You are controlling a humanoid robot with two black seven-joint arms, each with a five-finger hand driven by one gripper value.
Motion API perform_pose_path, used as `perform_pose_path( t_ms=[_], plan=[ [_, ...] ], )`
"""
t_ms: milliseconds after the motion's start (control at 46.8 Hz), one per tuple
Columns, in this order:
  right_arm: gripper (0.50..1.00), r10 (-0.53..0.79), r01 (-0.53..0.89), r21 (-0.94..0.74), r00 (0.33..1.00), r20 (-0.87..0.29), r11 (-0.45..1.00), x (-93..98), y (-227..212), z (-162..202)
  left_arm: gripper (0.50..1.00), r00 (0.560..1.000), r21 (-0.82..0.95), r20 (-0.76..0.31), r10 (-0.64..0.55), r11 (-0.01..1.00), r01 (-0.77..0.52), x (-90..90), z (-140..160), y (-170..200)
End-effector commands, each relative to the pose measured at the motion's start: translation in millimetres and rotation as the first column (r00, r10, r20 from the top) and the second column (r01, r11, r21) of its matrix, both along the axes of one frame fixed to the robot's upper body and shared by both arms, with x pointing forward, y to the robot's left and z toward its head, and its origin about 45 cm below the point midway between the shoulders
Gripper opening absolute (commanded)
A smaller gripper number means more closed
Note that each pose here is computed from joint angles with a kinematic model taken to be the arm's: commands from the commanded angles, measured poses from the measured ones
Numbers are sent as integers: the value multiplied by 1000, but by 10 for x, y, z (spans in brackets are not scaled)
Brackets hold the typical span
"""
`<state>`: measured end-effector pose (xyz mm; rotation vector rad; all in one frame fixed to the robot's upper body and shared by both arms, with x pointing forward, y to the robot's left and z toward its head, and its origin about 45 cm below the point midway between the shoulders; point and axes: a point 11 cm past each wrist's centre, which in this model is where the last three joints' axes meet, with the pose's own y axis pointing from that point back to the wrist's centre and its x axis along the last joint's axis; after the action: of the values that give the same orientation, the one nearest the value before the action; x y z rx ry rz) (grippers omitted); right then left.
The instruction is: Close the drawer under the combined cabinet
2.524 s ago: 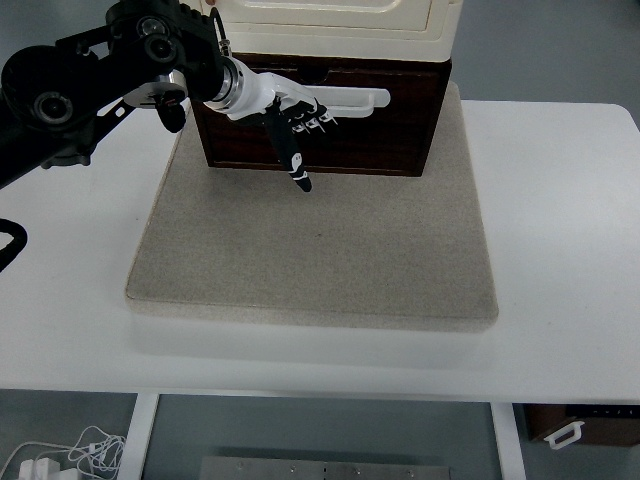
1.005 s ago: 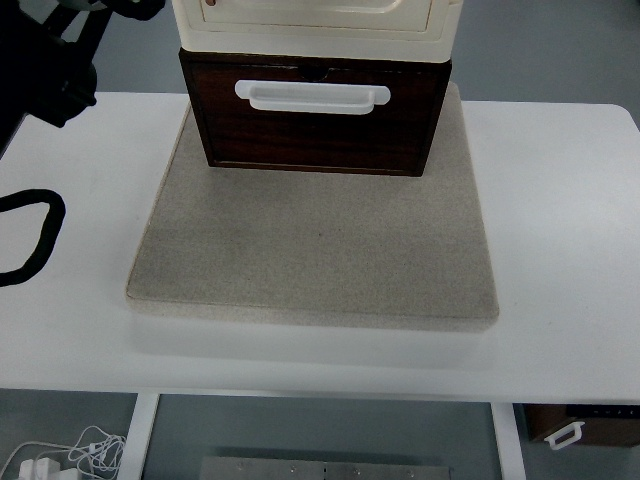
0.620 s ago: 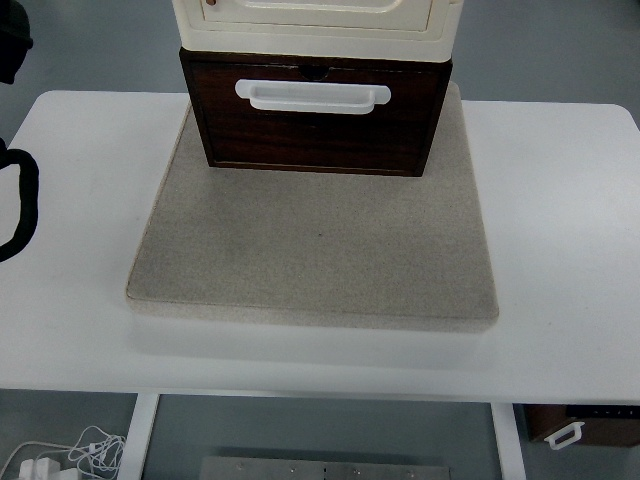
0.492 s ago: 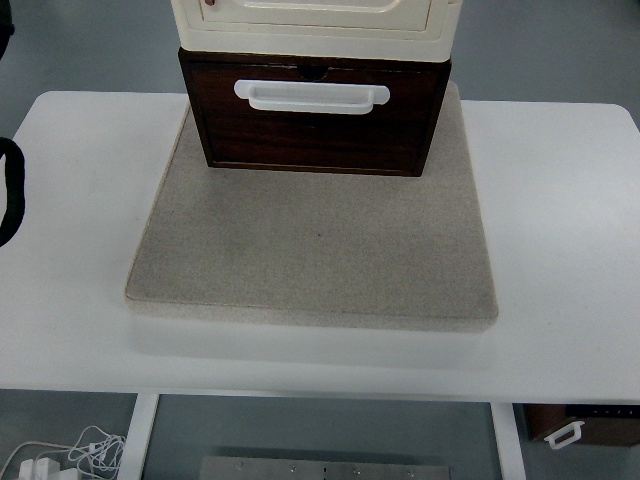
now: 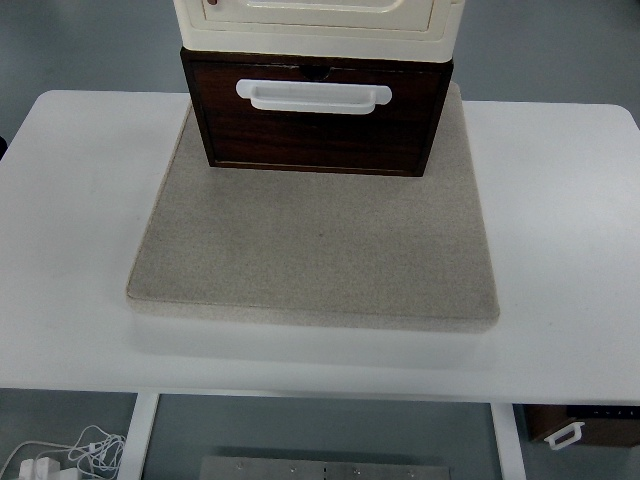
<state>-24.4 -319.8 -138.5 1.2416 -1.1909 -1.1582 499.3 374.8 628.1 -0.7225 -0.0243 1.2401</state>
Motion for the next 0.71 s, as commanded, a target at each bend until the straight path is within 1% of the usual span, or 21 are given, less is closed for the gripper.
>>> perform_pose_path(
  t_ms=[0, 107, 171, 278, 342, 406, 471, 556, 642, 684],
  plan=[
    [952, 0, 0, 0, 1000, 0, 1000, 0, 0, 0, 996, 999, 16, -17, 45, 999, -45, -8, 91, 126],
    [952, -2, 2, 0, 1000, 0, 1000, 1, 0, 0, 996, 993, 42, -81, 88, 995, -85, 84, -23, 139],
    [952, 0, 0, 0, 1000, 0, 1000, 0, 0, 0, 999, 988, 37, -122, 96, 995, -92, 134, -186, 191],
    [952, -2, 2, 0, 1000, 0, 1000, 1, 0, 0, 999, 967, 68, -223, 126, 991, -113, 249, -625, 261],
    [952, -2, 2, 0, 1000, 0, 1000, 1, 0, 0, 999, 961, 12, -254, 105, 994, -106, 277, -801, 305],
    [952, -2, 2, 0, 1000, 0, 1000, 1, 0, 0, 999, 947, -36, -307, 94, 993, -110, 300, -1091, 386],
    [952, -2, 2, 0, 1000, 0, 1000, 1, 0, 0, 999, 929, -42, -358, 90, 993, -112, 310, -1332, 430],
    [952, -3, 3, -1, 1000, 1, 1000, 2, -5, 0, 999, 894, -28, -438, 97, 992, -121, 313, -1644, 476],
    [952, -3, 3, 0, 1000, 1, 1000, 2, 0, 0, 999, 871, -55, -483, 90, 990, -133, 290, -1912, 540],
    [952, -3, 3, 0, 1000, 1, 1000, 2, 0, 0, 999, 867, -79, -492, 79, 988, -135, 279, -1994, 561]
  ],
)
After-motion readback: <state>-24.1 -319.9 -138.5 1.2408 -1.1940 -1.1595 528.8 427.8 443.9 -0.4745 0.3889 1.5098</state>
